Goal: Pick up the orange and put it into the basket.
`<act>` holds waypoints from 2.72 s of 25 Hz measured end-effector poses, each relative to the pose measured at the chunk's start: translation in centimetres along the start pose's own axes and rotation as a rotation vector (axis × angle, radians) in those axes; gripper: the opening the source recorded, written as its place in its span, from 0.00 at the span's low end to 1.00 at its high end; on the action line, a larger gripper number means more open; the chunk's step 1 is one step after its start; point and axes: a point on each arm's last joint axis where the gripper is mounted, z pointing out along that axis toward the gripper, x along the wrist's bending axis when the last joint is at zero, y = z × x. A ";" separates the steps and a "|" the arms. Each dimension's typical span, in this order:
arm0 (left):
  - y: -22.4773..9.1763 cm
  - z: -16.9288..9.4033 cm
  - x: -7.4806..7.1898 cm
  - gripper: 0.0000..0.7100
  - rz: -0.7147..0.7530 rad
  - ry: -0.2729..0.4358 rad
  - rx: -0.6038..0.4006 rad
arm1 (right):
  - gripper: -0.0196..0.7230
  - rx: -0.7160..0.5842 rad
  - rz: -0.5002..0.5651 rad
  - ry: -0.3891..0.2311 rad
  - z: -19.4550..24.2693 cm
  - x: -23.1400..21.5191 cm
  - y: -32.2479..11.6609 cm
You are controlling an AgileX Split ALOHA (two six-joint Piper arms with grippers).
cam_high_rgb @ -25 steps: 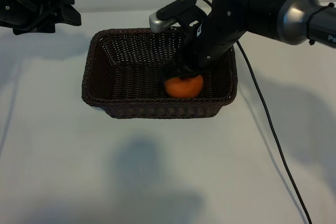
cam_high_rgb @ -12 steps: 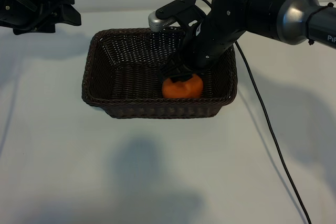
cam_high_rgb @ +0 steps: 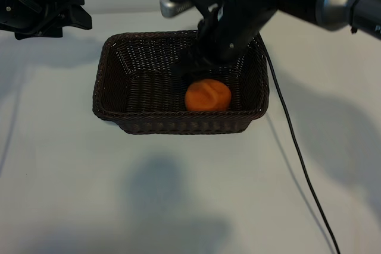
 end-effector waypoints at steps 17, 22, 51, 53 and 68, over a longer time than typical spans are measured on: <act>0.0 0.0 0.0 0.83 0.009 -0.001 0.003 | 0.81 0.094 -0.083 -0.086 -5.6 0.3 1.6; 0.0 0.0 0.0 0.83 0.033 -0.001 0.005 | 0.81 0.031 -0.090 -0.098 -8.6 0.5 1.7; -0.5 0.4 -2.3 0.83 0.133 -0.124 0.025 | 0.81 0.056 -0.082 -0.059 -8.7 0.8 1.5; -0.5 0.4 -2.3 0.83 0.134 -0.124 0.025 | 0.81 0.058 -0.082 -0.060 -8.7 0.8 1.5; -0.5 0.4 -2.3 0.83 0.135 -0.124 0.025 | 0.81 0.053 -0.079 -0.058 -8.7 0.8 1.5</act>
